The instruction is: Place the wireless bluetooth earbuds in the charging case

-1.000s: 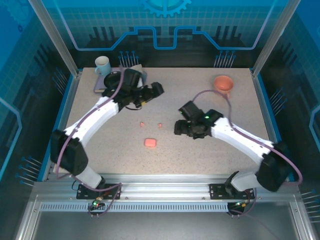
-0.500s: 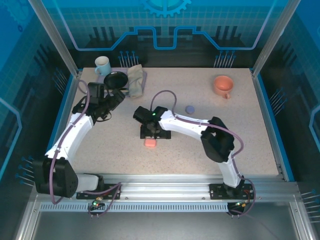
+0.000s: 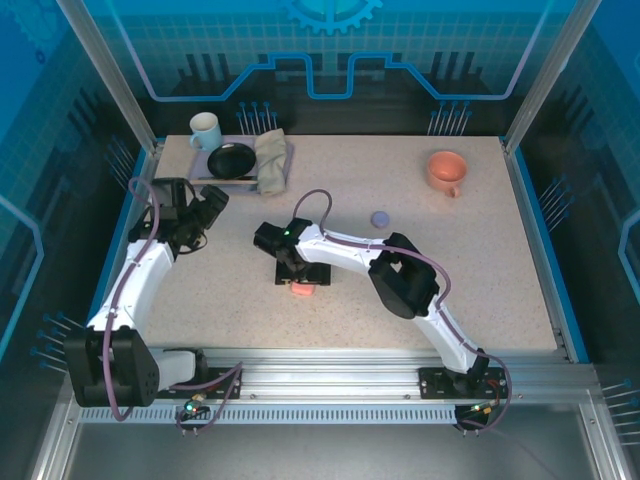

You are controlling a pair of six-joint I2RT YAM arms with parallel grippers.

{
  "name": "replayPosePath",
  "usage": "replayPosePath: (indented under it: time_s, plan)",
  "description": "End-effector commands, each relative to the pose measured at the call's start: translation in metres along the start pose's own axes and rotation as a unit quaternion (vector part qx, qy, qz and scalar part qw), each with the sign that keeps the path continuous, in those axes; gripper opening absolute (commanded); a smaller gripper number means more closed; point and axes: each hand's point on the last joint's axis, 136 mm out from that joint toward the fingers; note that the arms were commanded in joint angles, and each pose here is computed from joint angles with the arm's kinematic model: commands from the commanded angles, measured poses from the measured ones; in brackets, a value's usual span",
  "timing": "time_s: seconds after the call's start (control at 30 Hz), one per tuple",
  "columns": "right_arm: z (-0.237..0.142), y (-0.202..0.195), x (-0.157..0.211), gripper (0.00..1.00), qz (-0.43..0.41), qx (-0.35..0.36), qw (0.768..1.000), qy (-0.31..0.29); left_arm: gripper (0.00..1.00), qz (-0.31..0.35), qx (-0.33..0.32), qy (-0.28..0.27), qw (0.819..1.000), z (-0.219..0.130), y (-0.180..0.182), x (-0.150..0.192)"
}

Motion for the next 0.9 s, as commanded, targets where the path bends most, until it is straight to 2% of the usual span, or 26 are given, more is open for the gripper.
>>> replayPosePath:
  time_s: [0.0,0.67,0.87]
  plan:
    - [0.005,-0.001,0.014,0.88,0.007,0.013,1.0,0.017,0.99,-0.006,0.013,0.003,1.0,0.001,-0.001,0.0]
    - [0.022,-0.01,0.038,0.78,0.1,0.029,0.993,0.058,0.99,-0.023,0.009,0.004,1.0,0.008,0.01,0.008]
    - [0.02,-0.007,0.036,0.56,0.107,0.012,0.993,0.055,0.99,-0.025,0.027,0.012,0.999,0.008,0.006,0.013]
Point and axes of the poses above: each hand's point on the last joint's axis, 136 mm out from that joint toward the fingers, its own z axis out along the fingers, its own y axis along the line the jaws close on, x = y × z, and after that the axes turned 4 degrees about z, right-handed
